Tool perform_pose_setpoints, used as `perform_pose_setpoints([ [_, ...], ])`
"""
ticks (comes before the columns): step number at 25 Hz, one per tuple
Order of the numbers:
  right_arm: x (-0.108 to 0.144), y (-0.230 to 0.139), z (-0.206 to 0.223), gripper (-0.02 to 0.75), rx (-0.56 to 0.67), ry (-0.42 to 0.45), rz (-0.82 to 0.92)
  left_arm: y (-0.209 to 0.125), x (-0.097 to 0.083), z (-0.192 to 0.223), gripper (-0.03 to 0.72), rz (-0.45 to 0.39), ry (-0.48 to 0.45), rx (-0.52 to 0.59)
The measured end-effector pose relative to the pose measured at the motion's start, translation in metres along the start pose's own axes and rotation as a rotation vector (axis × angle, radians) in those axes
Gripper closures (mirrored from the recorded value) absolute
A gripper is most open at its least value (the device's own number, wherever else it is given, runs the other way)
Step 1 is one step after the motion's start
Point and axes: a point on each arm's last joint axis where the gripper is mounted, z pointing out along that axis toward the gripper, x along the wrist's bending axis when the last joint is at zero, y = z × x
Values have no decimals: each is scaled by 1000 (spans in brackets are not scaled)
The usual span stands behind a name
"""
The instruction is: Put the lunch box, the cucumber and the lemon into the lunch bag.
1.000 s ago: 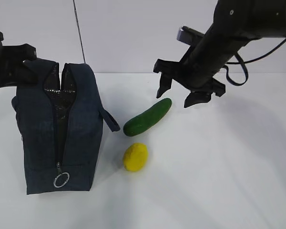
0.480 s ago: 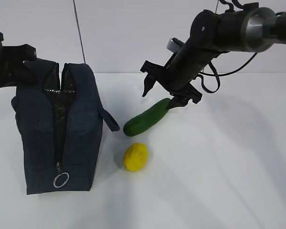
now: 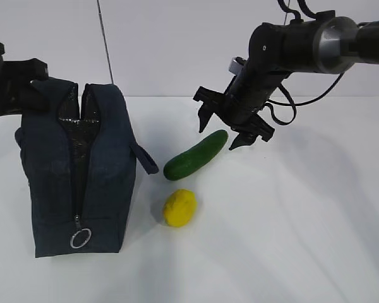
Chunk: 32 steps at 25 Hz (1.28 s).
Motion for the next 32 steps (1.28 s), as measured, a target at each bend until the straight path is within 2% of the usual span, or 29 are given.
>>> perform_pose_setpoints([
  [10,-5,-1,18,155,14,-16,33,0,0,0,682,0,0,0],
  [32,-1,4,42,156,-10,51,89,0,0,0,682,0,0,0],
])
